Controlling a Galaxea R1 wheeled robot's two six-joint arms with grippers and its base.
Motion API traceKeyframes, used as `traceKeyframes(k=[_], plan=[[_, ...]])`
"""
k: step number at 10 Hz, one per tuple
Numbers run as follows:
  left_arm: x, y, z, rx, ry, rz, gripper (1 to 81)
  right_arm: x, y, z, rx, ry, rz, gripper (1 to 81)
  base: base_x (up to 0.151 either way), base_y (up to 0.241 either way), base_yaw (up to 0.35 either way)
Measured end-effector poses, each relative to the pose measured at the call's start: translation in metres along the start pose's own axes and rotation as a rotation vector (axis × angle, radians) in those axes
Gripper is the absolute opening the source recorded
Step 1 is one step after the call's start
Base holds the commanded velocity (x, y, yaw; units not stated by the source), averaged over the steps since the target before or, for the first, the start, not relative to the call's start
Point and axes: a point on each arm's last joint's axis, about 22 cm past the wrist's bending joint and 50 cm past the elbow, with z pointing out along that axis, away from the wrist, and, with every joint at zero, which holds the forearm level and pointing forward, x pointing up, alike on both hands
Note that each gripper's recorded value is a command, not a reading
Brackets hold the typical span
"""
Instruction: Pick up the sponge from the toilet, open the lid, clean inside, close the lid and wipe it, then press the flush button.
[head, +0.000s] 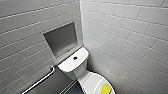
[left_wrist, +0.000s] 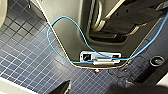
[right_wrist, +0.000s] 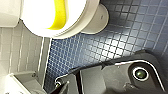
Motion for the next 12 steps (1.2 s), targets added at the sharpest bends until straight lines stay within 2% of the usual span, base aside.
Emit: traceKeyframes(k=[2,4,6,9,12], plan=[[0.024,0.003,0.007,-0.007,0.026,0.009,81.1,0.051,-0.040,0.033,0.038,0.022,-0.047,81.1,0.000,0.000,0.000],[0.048,0.006,0.015,-0.012,0.053,0.018,81.1,0.077,-0.071,0.062,0.051,0.009,-0.088,81.1,0.000,0.000,0.000],[0.053,0.005,0.021,-0.012,0.049,0.016,81.1,0.122,-0.067,0.070,0.025,0.041,-0.115,81.1,0.000,0.000,0.000],[0.038,0.005,0.032,-0.012,-0.012,-0.005,81.1,0.132,-0.057,0.099,0.016,0.001,-0.101,81.1,0.000,0.000,0.000],[0.045,0.002,0.044,-0.008,-0.045,-0.019,81.1,0.165,-0.049,0.128,0.017,0.003,-0.095,81.1,0.000,0.000,0.000]])
